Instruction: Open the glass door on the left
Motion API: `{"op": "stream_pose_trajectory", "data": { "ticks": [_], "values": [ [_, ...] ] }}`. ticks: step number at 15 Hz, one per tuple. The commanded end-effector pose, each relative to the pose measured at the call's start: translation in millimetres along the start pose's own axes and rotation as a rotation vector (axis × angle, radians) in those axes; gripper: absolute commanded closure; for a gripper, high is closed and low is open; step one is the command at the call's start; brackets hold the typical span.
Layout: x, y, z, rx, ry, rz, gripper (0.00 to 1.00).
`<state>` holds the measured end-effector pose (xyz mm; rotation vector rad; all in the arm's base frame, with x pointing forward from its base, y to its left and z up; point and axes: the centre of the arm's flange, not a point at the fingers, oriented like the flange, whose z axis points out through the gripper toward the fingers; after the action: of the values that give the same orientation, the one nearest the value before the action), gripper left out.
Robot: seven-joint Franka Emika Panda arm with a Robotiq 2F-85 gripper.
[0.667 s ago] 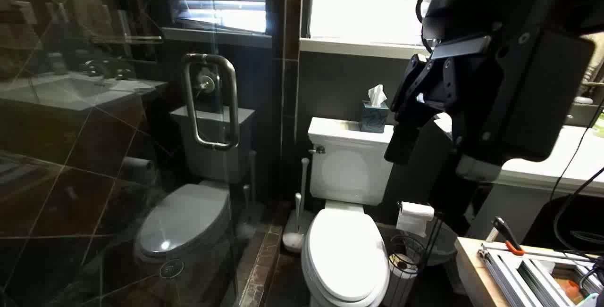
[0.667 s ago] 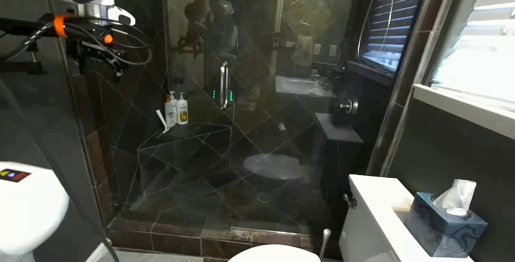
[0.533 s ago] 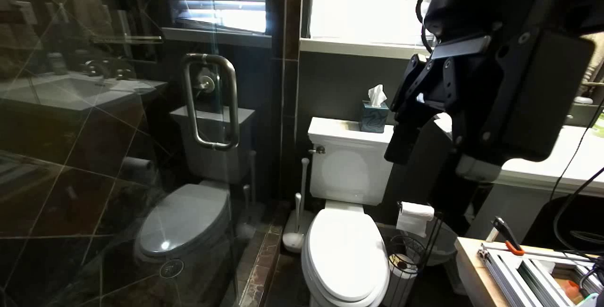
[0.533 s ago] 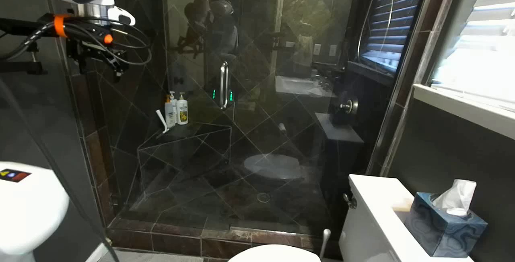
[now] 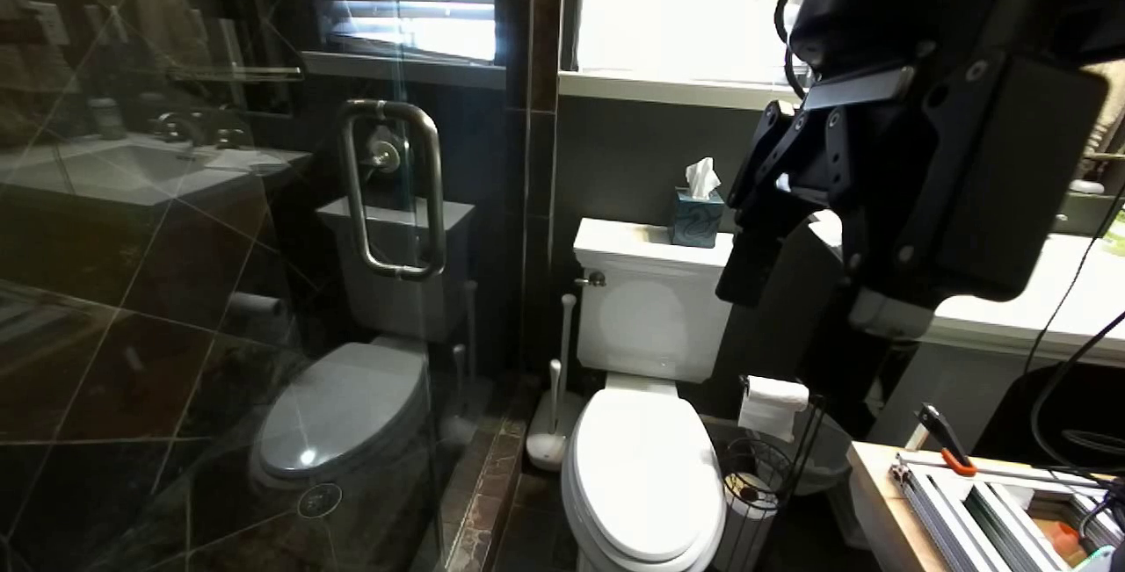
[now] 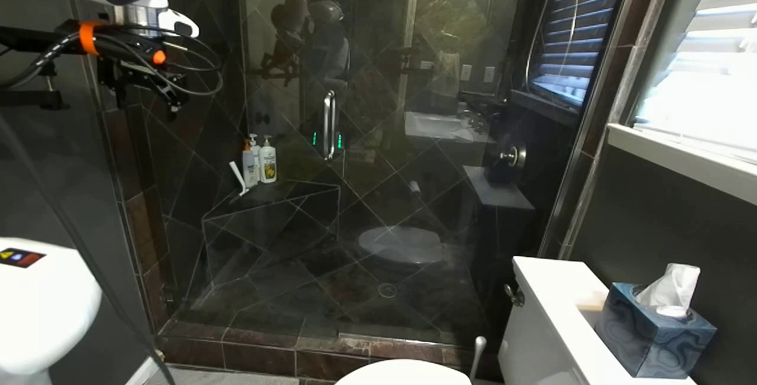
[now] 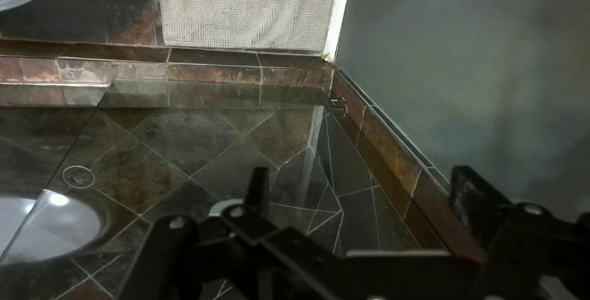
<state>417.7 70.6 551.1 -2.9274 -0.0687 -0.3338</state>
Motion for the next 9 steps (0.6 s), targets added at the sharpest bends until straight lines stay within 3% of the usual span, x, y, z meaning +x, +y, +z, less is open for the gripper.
{"op": "stream_pose_trajectory", "data": {
  "ticks": [1,9],
  "values": [
    [10.2,7.5,0.6,-0.007,0.041,0.026,0.00],
    [72.9,135.4,-37.7,-0.164,0.045,0.293,0.00]
  ]
}}
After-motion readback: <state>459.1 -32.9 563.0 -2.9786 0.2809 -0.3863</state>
